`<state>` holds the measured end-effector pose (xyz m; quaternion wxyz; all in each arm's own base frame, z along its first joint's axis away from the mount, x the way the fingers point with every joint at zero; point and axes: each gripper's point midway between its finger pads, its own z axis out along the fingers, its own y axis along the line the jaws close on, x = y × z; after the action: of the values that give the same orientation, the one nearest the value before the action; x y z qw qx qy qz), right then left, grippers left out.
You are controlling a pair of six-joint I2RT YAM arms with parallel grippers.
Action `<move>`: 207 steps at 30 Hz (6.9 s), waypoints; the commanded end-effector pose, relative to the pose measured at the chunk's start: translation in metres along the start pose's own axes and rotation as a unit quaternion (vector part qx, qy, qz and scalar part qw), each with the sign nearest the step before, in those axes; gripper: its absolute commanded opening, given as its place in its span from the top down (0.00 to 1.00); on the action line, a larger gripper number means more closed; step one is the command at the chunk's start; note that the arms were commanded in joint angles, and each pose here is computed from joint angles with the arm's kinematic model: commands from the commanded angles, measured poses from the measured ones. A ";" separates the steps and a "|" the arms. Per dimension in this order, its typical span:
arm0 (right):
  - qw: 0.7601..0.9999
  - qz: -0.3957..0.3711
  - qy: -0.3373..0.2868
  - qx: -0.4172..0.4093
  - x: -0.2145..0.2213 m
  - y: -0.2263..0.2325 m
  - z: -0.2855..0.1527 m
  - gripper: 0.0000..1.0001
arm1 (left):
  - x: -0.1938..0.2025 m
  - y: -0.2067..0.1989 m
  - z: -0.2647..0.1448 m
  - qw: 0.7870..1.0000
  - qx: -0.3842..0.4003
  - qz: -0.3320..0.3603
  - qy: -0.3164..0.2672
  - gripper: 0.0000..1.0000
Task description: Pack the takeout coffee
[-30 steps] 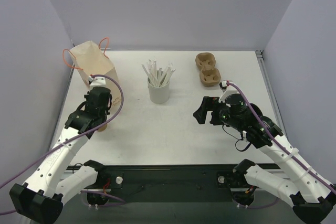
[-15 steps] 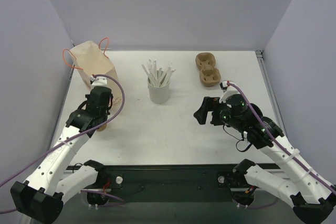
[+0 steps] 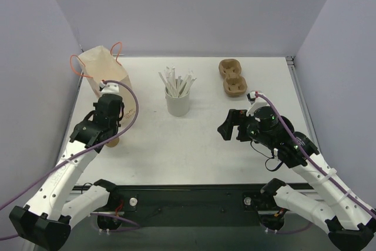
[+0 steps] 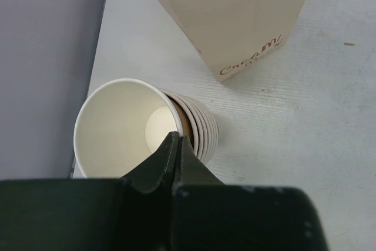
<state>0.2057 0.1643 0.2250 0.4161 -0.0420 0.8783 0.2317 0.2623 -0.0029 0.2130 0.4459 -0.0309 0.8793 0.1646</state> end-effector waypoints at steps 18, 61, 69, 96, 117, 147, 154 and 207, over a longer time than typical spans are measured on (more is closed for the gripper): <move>0.999 0.002 -0.036 -0.012 -0.023 0.007 -0.019 0.12 | -0.113 0.023 -0.102 0.984 0.107 -0.065 -0.126 1.00; 0.988 0.032 -0.119 0.098 -0.022 -0.050 -0.054 0.12 | 0.035 -0.328 -0.087 0.914 0.394 0.096 -0.001 0.65; 0.981 0.028 -0.115 0.153 -0.027 -0.064 -0.044 0.12 | -0.019 -0.295 -0.142 0.888 0.452 0.068 -0.046 0.36; 0.914 0.105 0.108 0.378 -0.023 -0.226 -0.014 0.57 | -0.010 -0.166 -0.123 0.903 0.366 0.128 -0.185 0.03; 0.908 0.103 0.160 0.374 -0.012 -0.253 0.005 0.73 | -0.005 -0.170 -0.119 0.904 0.361 0.147 -0.174 0.03; 0.909 0.086 0.165 0.373 -0.015 -0.256 0.005 0.84 | -0.007 -0.168 -0.126 0.896 0.377 0.141 -0.186 0.06; 0.917 0.086 0.131 0.368 -0.031 -0.243 -0.006 0.90 | -0.010 -0.166 -0.132 0.892 0.388 0.124 -0.194 0.10; 0.842 0.287 0.001 -0.456 -0.092 0.165 -0.055 0.92 | -0.067 -0.230 -0.267 0.651 0.644 0.126 -0.382 0.41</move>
<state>0.1955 0.2728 0.3658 0.2656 0.0589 0.6788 0.6821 0.1461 -0.3092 0.3294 0.5939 0.4390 0.5559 -0.3815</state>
